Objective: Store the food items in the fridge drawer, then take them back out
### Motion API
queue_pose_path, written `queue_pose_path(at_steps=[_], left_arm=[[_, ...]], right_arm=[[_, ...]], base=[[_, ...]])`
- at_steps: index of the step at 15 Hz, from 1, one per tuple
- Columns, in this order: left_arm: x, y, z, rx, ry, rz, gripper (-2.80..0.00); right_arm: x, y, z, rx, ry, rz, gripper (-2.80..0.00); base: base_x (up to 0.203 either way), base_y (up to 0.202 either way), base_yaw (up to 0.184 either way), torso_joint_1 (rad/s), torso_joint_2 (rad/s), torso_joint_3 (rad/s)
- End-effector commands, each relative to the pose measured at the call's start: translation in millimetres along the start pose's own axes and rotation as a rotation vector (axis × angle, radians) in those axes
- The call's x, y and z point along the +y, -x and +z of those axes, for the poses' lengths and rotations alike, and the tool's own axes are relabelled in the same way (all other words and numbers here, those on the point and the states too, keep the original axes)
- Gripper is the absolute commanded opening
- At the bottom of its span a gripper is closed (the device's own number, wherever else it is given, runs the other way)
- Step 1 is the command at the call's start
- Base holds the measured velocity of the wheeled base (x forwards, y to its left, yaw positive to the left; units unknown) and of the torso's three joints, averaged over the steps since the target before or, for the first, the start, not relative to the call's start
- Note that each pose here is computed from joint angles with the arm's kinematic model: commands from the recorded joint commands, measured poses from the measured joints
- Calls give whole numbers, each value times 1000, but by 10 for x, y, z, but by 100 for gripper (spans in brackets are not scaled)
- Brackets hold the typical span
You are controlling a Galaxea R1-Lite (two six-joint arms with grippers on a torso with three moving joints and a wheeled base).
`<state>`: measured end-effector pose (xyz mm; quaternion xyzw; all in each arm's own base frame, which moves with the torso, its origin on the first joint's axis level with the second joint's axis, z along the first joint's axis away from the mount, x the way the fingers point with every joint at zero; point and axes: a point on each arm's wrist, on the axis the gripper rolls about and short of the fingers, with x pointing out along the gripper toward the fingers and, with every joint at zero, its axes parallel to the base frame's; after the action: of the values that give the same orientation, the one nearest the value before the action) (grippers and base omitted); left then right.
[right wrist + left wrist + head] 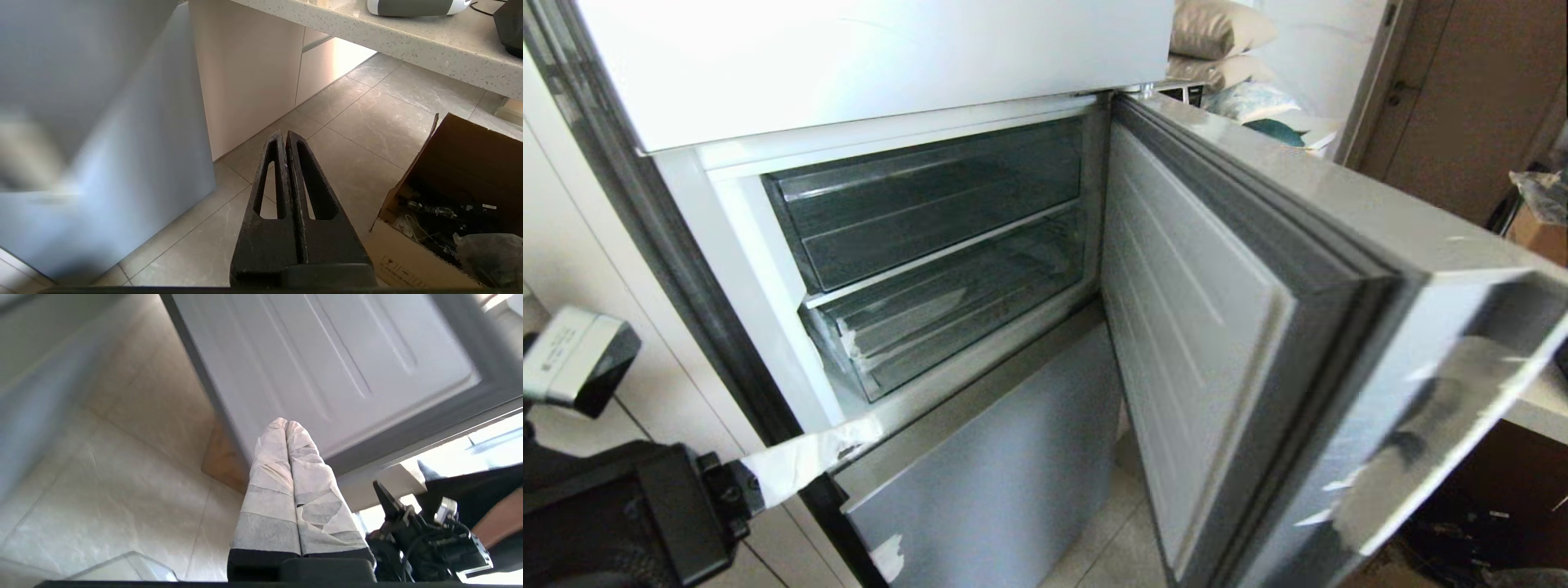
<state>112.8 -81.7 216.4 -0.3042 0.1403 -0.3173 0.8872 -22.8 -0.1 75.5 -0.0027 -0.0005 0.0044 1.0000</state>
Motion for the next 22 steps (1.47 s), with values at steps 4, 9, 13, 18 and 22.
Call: queue_pose_path(at_steps=[4, 9, 13, 18, 22], left_arm=[[-35, 516, 37, -141, -245, 126, -280], [108, 1070, -112, -203, -493, 429, -280], [192, 1326, -235, -384, -528, 836, -280], [611, 1366, -892, -294, -550, 976, -280], [775, 1298, -1150, -66, -571, 742, -280]], right_arm=[[0, 0, 1, -1, 1, 0, -280], [0, 0, 1, -1, 7, 2, -280], [1, 0, 1, -1, 23, 5, -280], [1, 0, 1, -1, 22, 5, -280], [0, 0, 1, -1, 7, 0, -280]], base=[[0, 0, 0, 0, 0, 0], [0, 0, 0, 0, 0, 0], [0, 0, 0, 0, 0, 0], [0, 0, 0, 0, 0, 0], [0, 0, 0, 0, 0, 0]])
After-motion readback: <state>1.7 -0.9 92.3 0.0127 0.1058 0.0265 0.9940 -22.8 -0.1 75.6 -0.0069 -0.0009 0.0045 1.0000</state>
